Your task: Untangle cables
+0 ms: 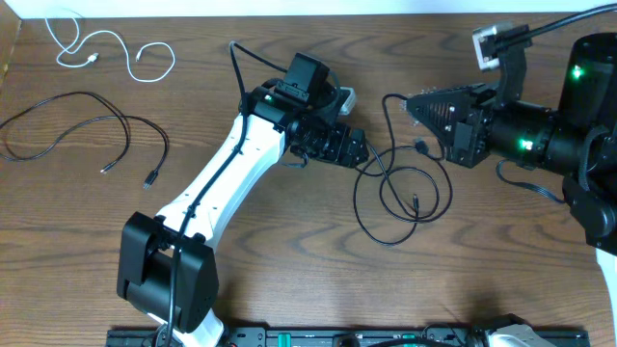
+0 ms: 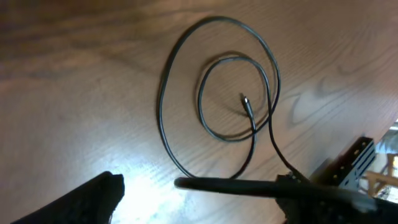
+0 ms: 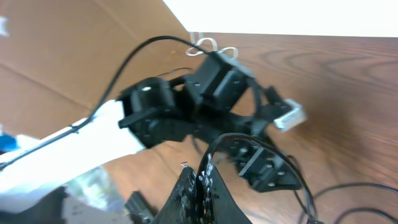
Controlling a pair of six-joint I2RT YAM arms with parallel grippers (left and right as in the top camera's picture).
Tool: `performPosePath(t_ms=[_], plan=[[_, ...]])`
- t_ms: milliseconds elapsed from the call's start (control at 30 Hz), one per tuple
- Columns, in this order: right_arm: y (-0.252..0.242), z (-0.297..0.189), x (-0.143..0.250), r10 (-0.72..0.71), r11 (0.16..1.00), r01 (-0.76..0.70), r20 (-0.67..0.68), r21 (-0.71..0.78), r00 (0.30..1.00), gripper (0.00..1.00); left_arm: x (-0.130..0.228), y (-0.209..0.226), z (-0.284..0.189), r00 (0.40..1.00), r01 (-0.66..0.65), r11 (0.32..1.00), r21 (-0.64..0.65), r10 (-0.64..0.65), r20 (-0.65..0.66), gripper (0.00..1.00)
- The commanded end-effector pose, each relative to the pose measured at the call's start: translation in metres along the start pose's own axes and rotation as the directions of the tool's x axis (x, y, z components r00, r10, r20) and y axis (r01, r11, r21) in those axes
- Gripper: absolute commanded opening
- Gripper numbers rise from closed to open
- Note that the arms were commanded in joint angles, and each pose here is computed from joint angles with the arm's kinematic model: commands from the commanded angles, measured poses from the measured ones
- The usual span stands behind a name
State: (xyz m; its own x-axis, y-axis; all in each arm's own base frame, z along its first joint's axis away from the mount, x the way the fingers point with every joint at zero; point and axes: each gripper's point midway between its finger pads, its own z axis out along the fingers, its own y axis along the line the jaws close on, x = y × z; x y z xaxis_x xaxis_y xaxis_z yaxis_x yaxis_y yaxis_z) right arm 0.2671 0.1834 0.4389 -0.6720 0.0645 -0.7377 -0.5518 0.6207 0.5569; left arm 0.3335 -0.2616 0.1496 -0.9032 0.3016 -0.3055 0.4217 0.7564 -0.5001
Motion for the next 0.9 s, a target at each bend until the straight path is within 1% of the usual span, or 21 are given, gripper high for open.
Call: performPosePath(t_ms=[0,33,67,100,133,167,233,300,333,400,467,500,600,667,767,867], plan=[[0.019,-0.005,-0.001,0.029,0.994,-0.029,-0.009,-0.102,1.0,0.01,-0.001,0.001,0.005,0.999,-0.032,0.999,0.016,0.032,-0.003,0.81],[0.02,-0.006,-0.002,0.033,0.994,-0.033,-0.006,-0.107,0.999,0.01,-0.002,0.001,0.005,0.999,-0.035,0.999,0.016,0.035,0.0,0.81],[0.019,-0.007,-0.003,0.037,0.993,-0.037,-0.003,-0.109,0.999,0.01,-0.003,0.0,0.005,0.999,-0.037,0.999,0.017,0.037,0.005,0.77],[0.019,-0.008,-0.003,0.039,0.993,-0.039,0.0,-0.11,0.999,0.01,-0.004,0.0,0.005,0.999,-0.039,0.999,0.017,0.039,0.009,0.73],[0.018,-0.01,-0.004,0.042,0.993,-0.042,0.004,-0.106,0.999,0.01,-0.006,0.0,0.005,0.999,-0.043,0.999,0.017,0.043,0.016,0.64],[0.017,-0.011,-0.005,0.046,0.994,-0.045,0.008,-0.103,0.999,0.01,-0.007,0.0,0.005,0.999,-0.045,0.999,0.015,0.045,0.02,0.58],[0.017,-0.014,-0.006,0.045,0.994,-0.043,0.018,-0.101,0.999,0.01,-0.009,0.002,0.005,0.998,-0.048,0.999,0.008,0.048,0.027,0.5],[0.016,-0.017,-0.007,0.045,0.995,-0.042,0.028,-0.095,0.999,0.01,-0.009,0.003,0.005,0.998,-0.048,0.999,0.002,0.048,0.029,0.45],[0.015,-0.019,-0.008,0.046,0.995,-0.042,0.034,-0.091,0.998,0.01,-0.009,0.003,0.005,0.998,-0.048,0.999,0.0,0.048,0.029,0.4],[0.014,-0.022,-0.009,0.047,0.995,-0.044,0.042,-0.085,0.998,0.01,-0.009,0.003,0.005,0.998,-0.048,0.999,-0.003,0.048,0.029,0.25],[0.014,-0.024,-0.008,0.05,0.995,-0.046,0.045,-0.085,0.998,0.01,-0.009,0.003,0.005,0.998,-0.048,0.999,-0.002,0.048,0.029,0.15],[0.015,-0.026,-0.008,0.052,0.995,-0.048,0.044,-0.09,0.998,0.01,-0.009,0.003,0.005,0.998,-0.048,0.999,-0.002,0.048,0.029,0.08],[0.009,-0.027,-0.008,0.065,0.996,-0.062,0.046,-0.072,0.997,0.01,-0.009,0.003,0.005,0.999,-0.044,0.999,-0.002,0.044,0.029,0.08],[-0.001,-0.029,-0.008,0.065,0.998,-0.064,0.056,-0.03,0.996,0.01,-0.009,0.004,0.004,0.999,-0.031,1.0,-0.002,0.031,0.03,0.08],[-0.032,-0.034,-0.007,0.108,0.986,-0.117,0.08,0.121,0.991,0.01,-0.012,0.005,-0.002,0.999,0.008,1.0,-0.002,-0.008,0.046,0.08],[-0.065,-0.044,0.0,0.16,0.945,-0.182,0.102,0.273,0.982,0.01,-0.018,0.002,-0.015,0.996,0.033,0.999,0.011,-0.034,0.081,0.07]])
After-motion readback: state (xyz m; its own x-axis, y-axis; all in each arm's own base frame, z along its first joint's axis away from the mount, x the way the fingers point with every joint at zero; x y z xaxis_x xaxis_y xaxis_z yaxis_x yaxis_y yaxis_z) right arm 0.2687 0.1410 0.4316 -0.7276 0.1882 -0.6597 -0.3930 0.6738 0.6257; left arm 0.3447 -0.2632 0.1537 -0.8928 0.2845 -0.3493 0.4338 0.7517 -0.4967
